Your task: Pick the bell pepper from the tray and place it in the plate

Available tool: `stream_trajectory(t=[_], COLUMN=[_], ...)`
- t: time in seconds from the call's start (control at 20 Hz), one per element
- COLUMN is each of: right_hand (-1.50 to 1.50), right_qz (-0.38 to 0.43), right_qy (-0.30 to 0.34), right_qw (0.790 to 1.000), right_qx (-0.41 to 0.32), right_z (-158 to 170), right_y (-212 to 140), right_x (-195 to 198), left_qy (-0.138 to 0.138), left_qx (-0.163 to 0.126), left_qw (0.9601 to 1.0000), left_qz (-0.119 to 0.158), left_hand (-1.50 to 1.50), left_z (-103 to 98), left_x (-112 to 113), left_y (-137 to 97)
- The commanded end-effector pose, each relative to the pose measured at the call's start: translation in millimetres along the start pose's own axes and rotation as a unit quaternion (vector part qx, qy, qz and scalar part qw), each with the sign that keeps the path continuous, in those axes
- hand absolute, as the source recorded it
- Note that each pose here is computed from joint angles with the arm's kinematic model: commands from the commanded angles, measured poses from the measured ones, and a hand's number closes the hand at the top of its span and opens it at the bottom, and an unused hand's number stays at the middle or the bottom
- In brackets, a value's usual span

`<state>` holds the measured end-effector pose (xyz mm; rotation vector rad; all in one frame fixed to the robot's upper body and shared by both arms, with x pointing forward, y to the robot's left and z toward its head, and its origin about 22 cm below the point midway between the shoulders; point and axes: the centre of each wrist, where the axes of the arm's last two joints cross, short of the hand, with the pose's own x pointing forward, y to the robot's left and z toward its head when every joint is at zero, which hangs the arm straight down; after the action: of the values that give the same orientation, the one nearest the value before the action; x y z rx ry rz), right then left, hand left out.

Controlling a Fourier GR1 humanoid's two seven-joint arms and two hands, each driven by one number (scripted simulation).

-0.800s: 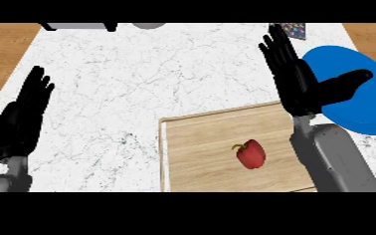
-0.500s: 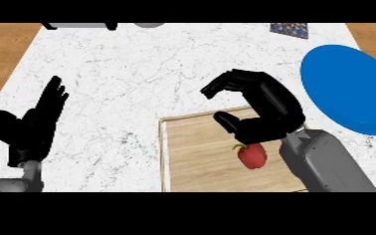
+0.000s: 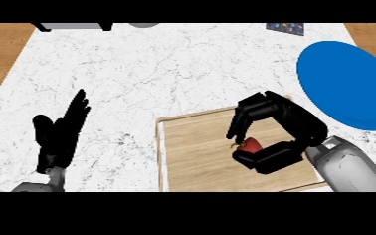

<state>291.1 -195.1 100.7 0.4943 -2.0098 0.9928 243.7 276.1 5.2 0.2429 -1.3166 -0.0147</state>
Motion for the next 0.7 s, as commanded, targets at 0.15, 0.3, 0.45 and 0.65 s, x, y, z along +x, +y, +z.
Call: stream_trajectory(t=[0.15,0.3,0.45,0.65], right_hand=[-1.5,-1.5,-1.5,-1.5], right_qz=[-0.075,0.057,0.169,0.26], right_qy=[-0.053,-0.048,-0.054,-0.04], right_qw=[0.986,0.978,0.962,0.937], right_qx=[0.14,0.196,0.21,0.23], right_z=[61,55,54,32], right_y=[-12,-14,-35,-33], right_x=[-45,-44,-25,-19], left_qy=[0.006,0.006,0.02,0.016], left_qx=[-0.007,-0.011,-0.004,-0.011], left_qw=[0.9999,0.9999,0.9998,0.9997], left_qz=[-0.007,-0.011,-0.006,-0.014], left_hand=[0.0,0.0,0.0,0.0], left_z=[-12,5,-3,-3], left_x=[-7,-5,-8,-10], left_y=[-25,-36,-23,-43])
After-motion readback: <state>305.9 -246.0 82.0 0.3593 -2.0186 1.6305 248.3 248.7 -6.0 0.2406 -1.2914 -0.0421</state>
